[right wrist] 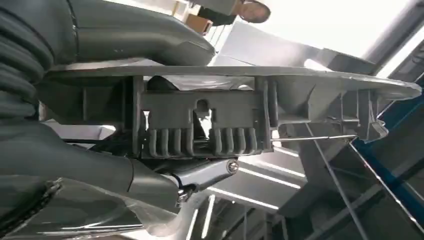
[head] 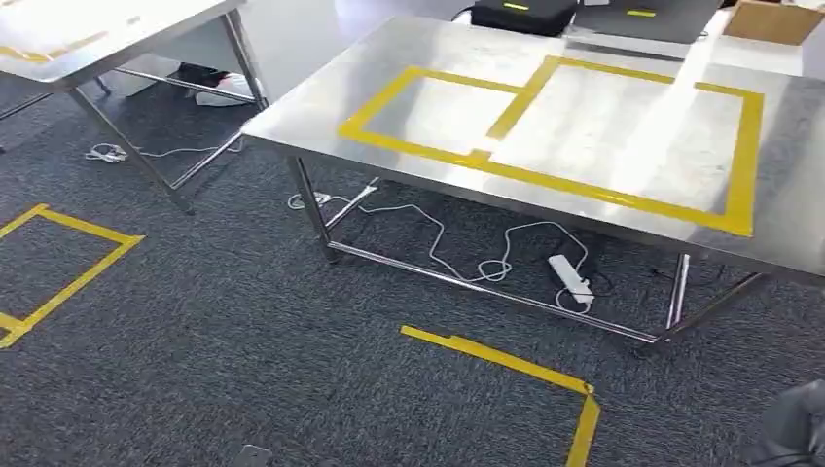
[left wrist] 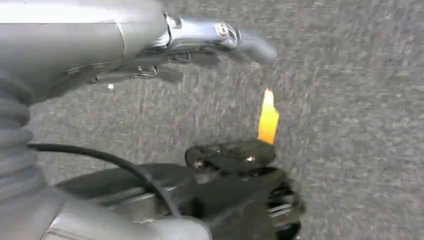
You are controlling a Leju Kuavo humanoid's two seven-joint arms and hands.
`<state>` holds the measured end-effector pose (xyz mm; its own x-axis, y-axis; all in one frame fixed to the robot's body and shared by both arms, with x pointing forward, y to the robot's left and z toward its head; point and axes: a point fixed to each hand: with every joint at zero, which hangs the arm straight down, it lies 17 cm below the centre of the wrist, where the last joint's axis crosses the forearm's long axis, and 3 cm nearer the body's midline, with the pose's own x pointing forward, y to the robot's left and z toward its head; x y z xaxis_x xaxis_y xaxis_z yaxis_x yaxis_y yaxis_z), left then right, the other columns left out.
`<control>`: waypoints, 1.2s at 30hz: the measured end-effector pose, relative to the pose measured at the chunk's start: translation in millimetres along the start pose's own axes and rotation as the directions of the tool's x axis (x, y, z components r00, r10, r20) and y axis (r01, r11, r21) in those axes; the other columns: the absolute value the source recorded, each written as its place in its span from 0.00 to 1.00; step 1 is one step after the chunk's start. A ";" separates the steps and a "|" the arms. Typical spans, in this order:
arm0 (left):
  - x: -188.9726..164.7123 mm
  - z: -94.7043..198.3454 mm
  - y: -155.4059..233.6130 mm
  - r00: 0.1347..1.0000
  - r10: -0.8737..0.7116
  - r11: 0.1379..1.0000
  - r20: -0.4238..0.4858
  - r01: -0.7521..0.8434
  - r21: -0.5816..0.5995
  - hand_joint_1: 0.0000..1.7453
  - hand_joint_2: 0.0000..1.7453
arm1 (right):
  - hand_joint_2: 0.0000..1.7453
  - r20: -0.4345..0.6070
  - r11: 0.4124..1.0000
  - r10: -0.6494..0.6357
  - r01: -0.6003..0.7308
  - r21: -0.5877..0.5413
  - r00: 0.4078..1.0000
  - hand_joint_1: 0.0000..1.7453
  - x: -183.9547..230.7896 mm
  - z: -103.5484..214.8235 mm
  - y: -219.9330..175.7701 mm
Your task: Take the parts from the cabinet and place them on the table.
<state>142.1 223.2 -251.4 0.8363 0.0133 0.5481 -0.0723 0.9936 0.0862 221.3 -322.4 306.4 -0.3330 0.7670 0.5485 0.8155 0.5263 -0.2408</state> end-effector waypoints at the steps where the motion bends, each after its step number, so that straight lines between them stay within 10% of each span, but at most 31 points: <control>1: -0.3 0.2 -0.7 1.000 -0.003 1.000 0.000 0.003 -0.002 0.00 1.00 | 1.00 0.005 1.000 0.000 0.000 -0.002 1.000 1.00 0.9 -1.1 0.6; 36: -6.3 1.2 3.0 1.000 0.001 1.000 -0.018 0.000 0.018 0.00 1.00 | 1.00 -0.003 0.917 0.068 -0.062 0.393 0.998 1.00 -24.1 78.3 83.4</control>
<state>135.9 225.9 -253.5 0.8461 0.0159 0.5328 -0.0823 0.9915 0.1011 260.3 -268.2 210.3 -0.2752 0.8001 0.5331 0.5828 0.5798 -0.5694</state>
